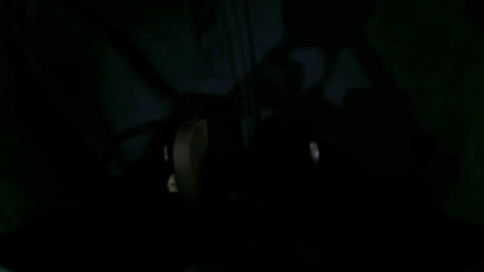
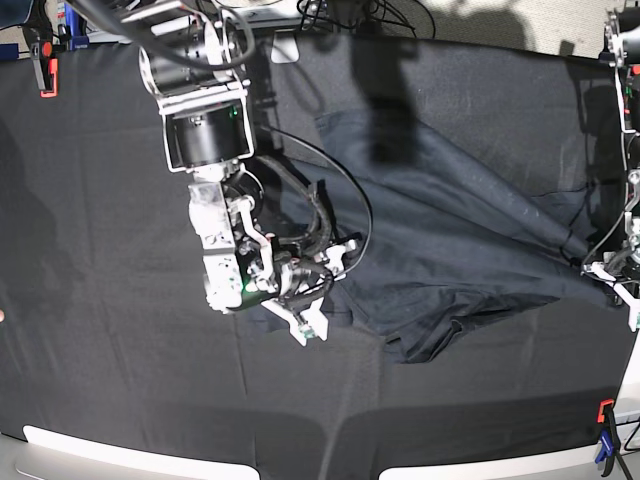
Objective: Layout the t-shirt on the table in an organized manner, then fold the t-shirt properly
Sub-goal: 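Grasp the shirt with the right gripper and pull it outward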
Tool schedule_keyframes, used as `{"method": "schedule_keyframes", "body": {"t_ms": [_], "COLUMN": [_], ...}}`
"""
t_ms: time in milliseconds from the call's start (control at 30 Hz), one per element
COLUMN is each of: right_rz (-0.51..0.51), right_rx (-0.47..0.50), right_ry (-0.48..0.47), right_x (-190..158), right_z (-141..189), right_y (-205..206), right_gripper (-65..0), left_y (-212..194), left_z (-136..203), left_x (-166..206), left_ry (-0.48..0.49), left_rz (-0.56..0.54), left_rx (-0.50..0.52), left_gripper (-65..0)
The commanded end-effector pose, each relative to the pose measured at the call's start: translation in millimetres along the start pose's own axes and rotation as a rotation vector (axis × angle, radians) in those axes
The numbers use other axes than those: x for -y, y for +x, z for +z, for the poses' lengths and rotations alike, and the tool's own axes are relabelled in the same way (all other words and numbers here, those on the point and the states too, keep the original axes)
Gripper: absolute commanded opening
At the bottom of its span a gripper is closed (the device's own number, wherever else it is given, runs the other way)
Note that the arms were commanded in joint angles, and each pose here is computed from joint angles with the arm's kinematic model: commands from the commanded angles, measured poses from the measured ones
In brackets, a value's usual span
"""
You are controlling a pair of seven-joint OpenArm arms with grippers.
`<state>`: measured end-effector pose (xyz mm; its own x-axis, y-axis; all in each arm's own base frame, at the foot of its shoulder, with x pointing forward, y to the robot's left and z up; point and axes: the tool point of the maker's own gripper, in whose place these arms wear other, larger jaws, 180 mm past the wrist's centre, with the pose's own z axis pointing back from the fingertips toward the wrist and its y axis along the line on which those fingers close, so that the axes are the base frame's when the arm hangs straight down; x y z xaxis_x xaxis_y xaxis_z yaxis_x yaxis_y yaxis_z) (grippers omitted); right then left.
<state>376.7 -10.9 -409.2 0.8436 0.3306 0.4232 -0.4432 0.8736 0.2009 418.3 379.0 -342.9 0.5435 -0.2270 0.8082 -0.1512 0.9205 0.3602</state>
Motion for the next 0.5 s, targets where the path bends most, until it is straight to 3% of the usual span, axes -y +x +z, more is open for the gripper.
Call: {"method": "schedule_keyframes", "body": {"t_ms": [0,167,400,467], "right_rz": [0.02,0.039,0.046,0.098], "right_rx": [0.077,0.098,0.124,0.155], "right_ry": [0.022,0.09,0.096,0.081], "right_x": [-6.8,-19.4,-24.3,-23.3], "right_z": [9.5,10.6,10.4,10.9], "right_y": [27.6,31.2,37.1,42.8], "right_gripper": [-37.1,-40.4,-65.0,-65.0], "left_y": [24.1,24.1,24.1,23.1], "left_z": [0.5,0.5,0.5,0.7], "left_x": [-16.2,-16.1,-16.1,-15.9], "left_ry": [0.033,0.033,0.033,0.032], "left_rz": [-0.002,-0.002,-0.002,-0.003], "left_rx": [0.062,0.063,0.063,0.061], "left_gripper": [-43.9,-43.9,-43.9,-43.9]}}
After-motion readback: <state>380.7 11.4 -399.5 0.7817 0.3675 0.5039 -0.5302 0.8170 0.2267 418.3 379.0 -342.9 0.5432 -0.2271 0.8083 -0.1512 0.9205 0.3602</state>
